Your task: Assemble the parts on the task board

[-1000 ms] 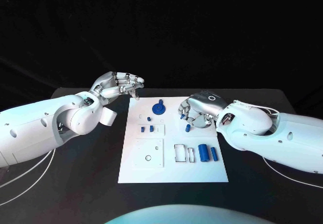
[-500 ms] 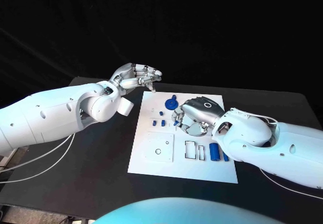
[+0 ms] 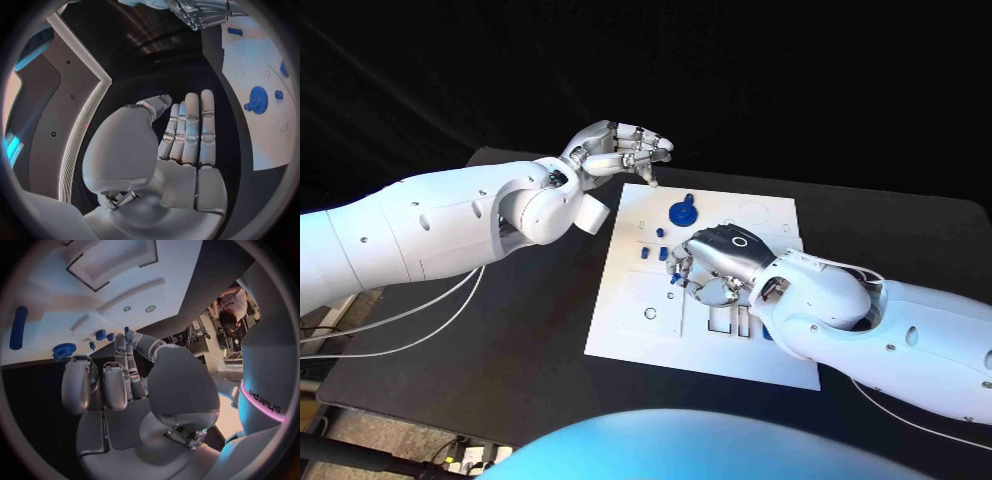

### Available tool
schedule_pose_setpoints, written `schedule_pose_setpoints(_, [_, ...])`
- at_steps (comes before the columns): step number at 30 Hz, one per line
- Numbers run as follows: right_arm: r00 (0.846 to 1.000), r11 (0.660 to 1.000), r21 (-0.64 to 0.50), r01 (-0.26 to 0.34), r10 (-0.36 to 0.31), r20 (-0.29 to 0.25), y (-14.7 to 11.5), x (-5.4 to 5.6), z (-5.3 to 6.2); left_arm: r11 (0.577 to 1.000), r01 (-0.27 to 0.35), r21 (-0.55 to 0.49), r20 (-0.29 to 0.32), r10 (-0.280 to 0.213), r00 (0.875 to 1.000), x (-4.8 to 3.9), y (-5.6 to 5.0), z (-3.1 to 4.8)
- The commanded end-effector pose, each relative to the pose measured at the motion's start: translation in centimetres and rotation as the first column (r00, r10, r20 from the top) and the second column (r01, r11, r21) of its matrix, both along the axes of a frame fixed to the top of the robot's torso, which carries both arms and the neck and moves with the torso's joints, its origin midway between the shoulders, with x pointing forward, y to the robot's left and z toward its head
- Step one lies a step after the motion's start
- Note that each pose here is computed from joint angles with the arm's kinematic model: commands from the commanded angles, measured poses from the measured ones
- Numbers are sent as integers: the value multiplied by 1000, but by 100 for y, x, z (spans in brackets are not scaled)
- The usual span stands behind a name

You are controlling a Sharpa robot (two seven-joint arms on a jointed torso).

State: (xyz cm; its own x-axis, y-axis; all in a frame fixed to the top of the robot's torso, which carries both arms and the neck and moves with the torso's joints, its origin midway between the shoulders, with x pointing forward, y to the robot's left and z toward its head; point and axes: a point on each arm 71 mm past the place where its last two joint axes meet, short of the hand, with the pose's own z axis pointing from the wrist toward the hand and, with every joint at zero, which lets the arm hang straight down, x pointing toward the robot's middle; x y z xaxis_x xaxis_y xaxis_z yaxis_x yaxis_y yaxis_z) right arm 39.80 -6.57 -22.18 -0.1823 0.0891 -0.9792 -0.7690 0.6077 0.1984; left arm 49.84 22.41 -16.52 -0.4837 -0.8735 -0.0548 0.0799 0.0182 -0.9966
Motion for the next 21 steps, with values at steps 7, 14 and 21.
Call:
schedule_pose_setpoints(7, [1000, 1000, -28, -9, 8, -26, 10, -12, -101, 1000, 14, -7, 4, -14, 1000, -4, -17, 14])
schedule_pose_setpoints(14, [999, 999, -35, -5, 4, -35, 16, -6, -161, 1000, 17, -9, 2, -17, 1000, -8, -21, 15])
schedule_pose_setpoints(21, [999, 999, -38, -4, 3, -39, 36, -2, -201, 1000, 19, -9, 2, -19, 1000, -11, -24, 16])
